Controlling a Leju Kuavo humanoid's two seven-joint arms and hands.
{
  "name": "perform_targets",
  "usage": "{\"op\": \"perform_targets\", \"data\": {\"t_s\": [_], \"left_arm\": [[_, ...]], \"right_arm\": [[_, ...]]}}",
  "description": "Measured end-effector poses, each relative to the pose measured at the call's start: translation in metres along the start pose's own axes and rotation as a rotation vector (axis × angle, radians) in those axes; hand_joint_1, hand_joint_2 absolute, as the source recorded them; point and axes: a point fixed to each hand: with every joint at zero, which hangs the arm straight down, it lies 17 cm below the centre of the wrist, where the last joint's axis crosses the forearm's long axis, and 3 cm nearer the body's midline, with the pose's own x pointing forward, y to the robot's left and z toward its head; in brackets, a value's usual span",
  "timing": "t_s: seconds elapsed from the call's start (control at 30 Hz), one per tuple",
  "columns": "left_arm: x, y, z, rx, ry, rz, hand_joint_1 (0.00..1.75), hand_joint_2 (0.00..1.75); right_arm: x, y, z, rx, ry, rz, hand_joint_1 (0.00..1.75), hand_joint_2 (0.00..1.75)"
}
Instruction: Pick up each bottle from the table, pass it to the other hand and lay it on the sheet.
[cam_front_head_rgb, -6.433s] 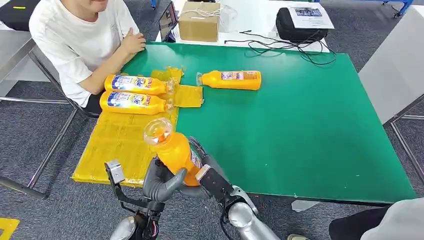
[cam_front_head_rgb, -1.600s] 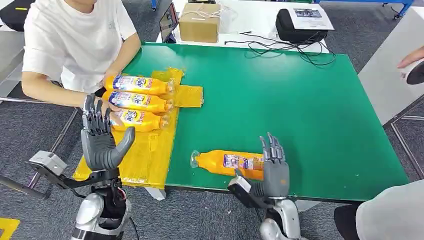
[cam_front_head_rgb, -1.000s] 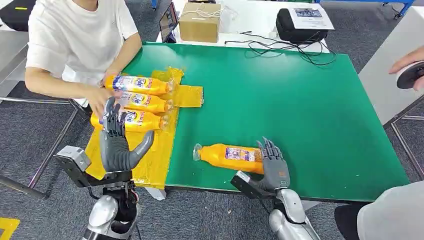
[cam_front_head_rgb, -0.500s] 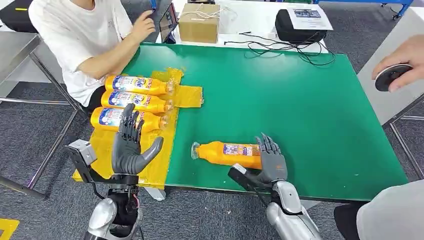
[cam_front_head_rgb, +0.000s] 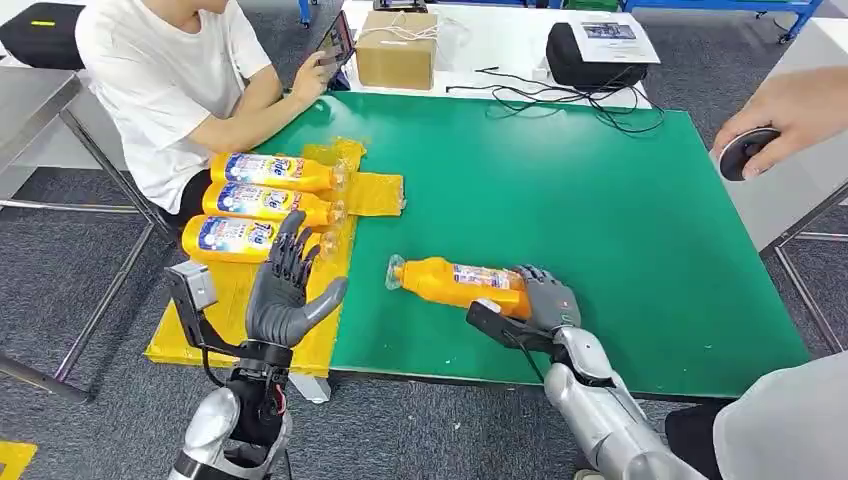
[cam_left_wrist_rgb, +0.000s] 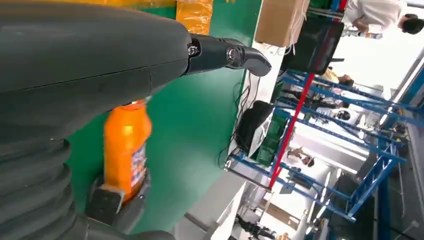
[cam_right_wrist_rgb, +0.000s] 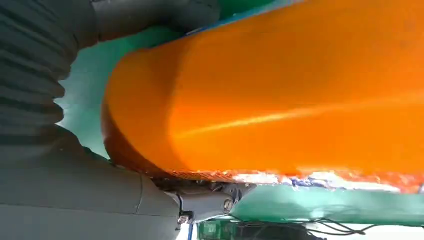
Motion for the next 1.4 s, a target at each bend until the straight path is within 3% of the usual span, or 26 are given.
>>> {"op": "perform_targets", "data": {"t_s": [0.5,0.7,0.83,1.03,1.17,1.4], "left_arm": [[-0.004,-0.008,-0.007,-0.040,0.013,0.023,0.00,1.75],[-0.003,-0.003,-0.004,-0.018,-0.019,-0.002,0.00,1.75],[-0.012,0.008,0.009,0.024,-0.017,-0.009,0.00,1.75],[-0.034,0.013,0.030,0.026,0.034,-0.018,0.00,1.75],[-0.053,0.003,0.047,-0.021,0.084,-0.019,0.00,1.75],[-0.063,-0.013,0.051,-0.079,0.131,-0.004,0.00,1.75]], "right_arm": [[-0.005,-0.002,-0.002,0.029,-0.078,-0.061,1.75,1.75],[0.042,0.004,0.019,-0.040,-0.242,-0.464,1.75,1.75],[0.066,-0.005,0.038,-0.158,-0.283,-0.715,1.75,1.75],[0.074,-0.027,0.052,-0.286,-0.274,-0.916,1.75,1.75],[0.080,-0.048,0.055,-0.361,-0.277,-0.948,1.75,1.75],[0.102,-0.077,0.056,-0.430,-0.293,-1.082,1.75,1.75]]}}
